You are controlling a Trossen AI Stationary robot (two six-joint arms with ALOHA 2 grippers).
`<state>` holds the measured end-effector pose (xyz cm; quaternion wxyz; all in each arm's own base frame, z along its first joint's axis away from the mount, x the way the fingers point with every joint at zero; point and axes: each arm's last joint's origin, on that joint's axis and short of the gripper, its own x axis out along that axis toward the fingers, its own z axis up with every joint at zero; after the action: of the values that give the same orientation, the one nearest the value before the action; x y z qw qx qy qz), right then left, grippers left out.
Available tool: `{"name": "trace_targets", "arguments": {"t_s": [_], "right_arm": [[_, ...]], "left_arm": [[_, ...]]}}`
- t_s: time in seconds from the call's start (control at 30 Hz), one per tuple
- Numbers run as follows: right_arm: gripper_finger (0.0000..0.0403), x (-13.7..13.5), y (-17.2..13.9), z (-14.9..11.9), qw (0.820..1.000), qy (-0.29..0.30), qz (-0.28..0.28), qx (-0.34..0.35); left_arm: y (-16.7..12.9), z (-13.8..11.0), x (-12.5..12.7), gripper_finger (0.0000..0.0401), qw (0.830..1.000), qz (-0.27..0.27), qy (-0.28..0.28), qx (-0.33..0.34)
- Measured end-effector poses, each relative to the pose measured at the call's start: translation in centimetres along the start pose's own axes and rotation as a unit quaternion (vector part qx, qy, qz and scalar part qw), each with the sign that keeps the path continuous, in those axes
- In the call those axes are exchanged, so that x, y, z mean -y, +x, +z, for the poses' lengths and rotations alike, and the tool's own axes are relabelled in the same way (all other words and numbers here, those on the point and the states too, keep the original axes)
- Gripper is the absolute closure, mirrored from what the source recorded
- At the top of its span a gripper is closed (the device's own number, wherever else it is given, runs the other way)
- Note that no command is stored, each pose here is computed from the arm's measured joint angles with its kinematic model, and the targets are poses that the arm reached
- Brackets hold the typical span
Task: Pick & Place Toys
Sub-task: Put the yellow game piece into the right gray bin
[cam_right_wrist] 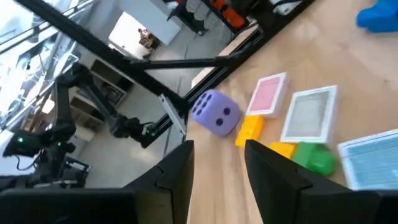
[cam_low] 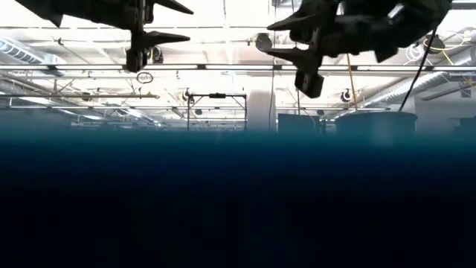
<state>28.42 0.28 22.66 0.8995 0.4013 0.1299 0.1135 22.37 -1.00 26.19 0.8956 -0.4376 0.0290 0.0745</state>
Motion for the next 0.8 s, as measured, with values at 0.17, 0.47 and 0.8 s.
{"name": "trace_targets", "arguments": {"t_s": [0.17,0.47,0.8], "right_arm": [[0.027,-2.5,1.0,-1.8,0.998,-0.04,0.031,-0.032],[0.0271,-0.8,0.6,-4.5,0.982,0.045,-0.089,-0.159],[0.0271,3.4,-1.5,-2.8,0.943,0.191,-0.206,-0.176]], "left_arm": [[-0.3,-1.0,0.7,0.0212,1.0,0.011,0.004,0.007],[-0.5,-2.1,1.1,0.0212,0.999,-0.004,0.017,-0.033],[-0.7,-2.9,1.2,0.0212,0.991,-0.041,0.042,-0.117]]}}
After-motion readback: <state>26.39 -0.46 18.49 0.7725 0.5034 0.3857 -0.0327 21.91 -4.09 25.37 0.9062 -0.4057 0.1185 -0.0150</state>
